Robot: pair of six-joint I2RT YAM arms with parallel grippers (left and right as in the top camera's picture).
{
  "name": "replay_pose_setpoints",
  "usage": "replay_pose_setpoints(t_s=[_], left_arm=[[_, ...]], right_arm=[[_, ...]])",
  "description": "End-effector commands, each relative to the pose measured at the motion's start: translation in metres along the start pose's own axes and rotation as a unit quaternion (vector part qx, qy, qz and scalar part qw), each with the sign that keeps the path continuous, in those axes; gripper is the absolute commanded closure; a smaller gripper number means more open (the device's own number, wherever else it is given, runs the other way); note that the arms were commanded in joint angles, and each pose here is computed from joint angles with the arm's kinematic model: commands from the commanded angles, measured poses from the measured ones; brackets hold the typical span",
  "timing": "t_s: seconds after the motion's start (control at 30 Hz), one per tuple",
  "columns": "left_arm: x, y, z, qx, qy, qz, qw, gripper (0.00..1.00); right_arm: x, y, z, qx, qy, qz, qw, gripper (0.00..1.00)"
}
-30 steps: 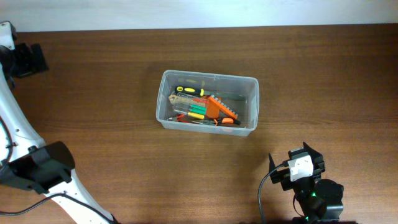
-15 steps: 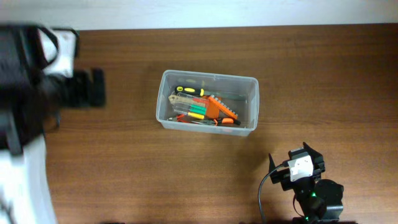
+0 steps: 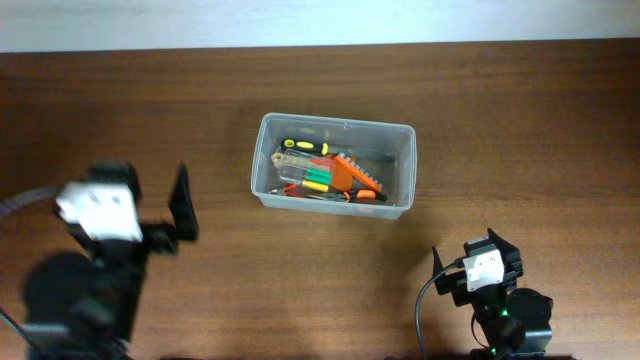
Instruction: Pack container
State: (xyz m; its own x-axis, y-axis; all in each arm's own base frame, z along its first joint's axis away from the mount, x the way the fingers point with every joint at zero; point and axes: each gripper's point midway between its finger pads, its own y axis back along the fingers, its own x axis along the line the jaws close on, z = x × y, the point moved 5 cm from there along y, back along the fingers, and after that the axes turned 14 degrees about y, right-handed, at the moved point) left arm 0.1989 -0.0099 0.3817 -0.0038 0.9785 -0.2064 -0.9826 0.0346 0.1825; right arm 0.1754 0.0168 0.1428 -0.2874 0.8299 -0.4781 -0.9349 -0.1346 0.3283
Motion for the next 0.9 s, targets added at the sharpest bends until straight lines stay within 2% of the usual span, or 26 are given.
replay_pose_setpoints(t_s=[0.0,0.2,0.43,0.87], left_arm=[[0.013,0.004,-0.052,0.02,0.006,0.01,1.0,0.01],[0.027,0.01,-0.116,0.031,0.006,0.012,0.999,0.01],[0.037,-0.004,-0.162,0.007,0.007,0.006,1.0,0.01],[0.045,-0.033,-0.209,0.0,0.031,0.0,1.0,0.01]], right_arm=[[-0.002,0.0,-0.002,0.002,-0.007,-0.009,1.0,0.01],[-0.002,0.0,-0.002,0.002,-0.007,-0.009,1.0,0.02],[-0.002,0.0,-0.002,0.002,-0.007,-0.009,1.0,0.01],[-0.002,0.0,-0.002,0.002,-0.007,-0.009,1.0,0.02]])
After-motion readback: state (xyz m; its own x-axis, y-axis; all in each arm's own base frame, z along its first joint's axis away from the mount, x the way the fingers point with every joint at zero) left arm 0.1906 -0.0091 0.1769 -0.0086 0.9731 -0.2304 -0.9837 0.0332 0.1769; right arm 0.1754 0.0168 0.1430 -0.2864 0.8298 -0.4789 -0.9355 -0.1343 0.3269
